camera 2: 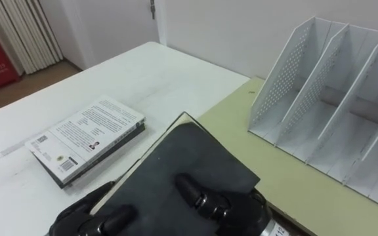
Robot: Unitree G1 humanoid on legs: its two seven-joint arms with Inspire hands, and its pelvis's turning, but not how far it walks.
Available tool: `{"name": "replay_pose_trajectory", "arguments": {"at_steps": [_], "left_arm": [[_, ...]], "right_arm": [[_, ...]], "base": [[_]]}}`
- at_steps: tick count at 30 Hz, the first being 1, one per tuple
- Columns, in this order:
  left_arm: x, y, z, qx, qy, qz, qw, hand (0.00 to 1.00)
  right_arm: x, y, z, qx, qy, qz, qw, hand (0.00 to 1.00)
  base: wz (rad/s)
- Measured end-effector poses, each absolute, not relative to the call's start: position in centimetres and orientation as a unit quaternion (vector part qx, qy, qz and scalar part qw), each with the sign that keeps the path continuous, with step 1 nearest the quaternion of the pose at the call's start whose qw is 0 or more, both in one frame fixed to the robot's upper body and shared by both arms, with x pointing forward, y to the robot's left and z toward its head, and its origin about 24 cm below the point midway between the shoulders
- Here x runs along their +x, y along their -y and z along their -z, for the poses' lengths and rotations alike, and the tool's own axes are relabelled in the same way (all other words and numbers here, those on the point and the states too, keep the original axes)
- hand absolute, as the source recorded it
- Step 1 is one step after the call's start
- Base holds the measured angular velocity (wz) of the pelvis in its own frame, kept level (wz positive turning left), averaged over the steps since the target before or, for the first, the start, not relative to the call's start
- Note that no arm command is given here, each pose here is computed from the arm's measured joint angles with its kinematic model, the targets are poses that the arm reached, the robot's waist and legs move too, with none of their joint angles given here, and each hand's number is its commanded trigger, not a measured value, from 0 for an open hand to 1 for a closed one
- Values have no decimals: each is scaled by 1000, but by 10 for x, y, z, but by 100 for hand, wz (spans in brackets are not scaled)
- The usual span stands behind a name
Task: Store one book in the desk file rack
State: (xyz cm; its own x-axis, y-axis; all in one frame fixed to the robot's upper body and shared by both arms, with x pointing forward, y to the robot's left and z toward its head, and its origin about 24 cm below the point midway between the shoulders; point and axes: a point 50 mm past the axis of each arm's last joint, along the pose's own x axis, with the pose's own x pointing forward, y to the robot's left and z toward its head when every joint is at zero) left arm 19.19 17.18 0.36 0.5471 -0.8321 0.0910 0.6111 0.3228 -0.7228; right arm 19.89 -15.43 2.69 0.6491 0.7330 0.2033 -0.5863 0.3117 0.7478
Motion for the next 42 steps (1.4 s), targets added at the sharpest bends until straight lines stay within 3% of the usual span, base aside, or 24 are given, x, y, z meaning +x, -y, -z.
{"name": "replay_pose_trajectory", "arguments": {"at_steps": [5,7,8,9,16,28,34,42], "left_arm": [[190,-172,-1,-370,-158,449,798,100],[189,-172,2,-372,-163,447,797,69],[189,-172,2,-372,-164,446,797,27],[188,-173,3,-373,-166,445,797,0],[184,-184,14,-378,-185,414,807,0],[151,-199,57,-301,-293,365,831,0],[127,-198,82,-266,-355,340,829,0],[106,-202,110,-245,-416,254,838,0]], "right_arm": [[197,154,-24,422,-95,-404,806,100],[196,154,-22,424,-99,-401,806,100],[196,154,-21,422,-100,-401,807,100],[196,154,-21,421,-100,-401,808,100],[199,167,-19,384,-117,-378,834,100],[224,186,-33,180,-118,-326,921,100],[247,200,-71,117,-26,-267,956,100],[253,201,-76,78,-2,-158,984,100]], "base": [[0],[0],[0],[0],[0],[-2],[-5],[-6]]}}
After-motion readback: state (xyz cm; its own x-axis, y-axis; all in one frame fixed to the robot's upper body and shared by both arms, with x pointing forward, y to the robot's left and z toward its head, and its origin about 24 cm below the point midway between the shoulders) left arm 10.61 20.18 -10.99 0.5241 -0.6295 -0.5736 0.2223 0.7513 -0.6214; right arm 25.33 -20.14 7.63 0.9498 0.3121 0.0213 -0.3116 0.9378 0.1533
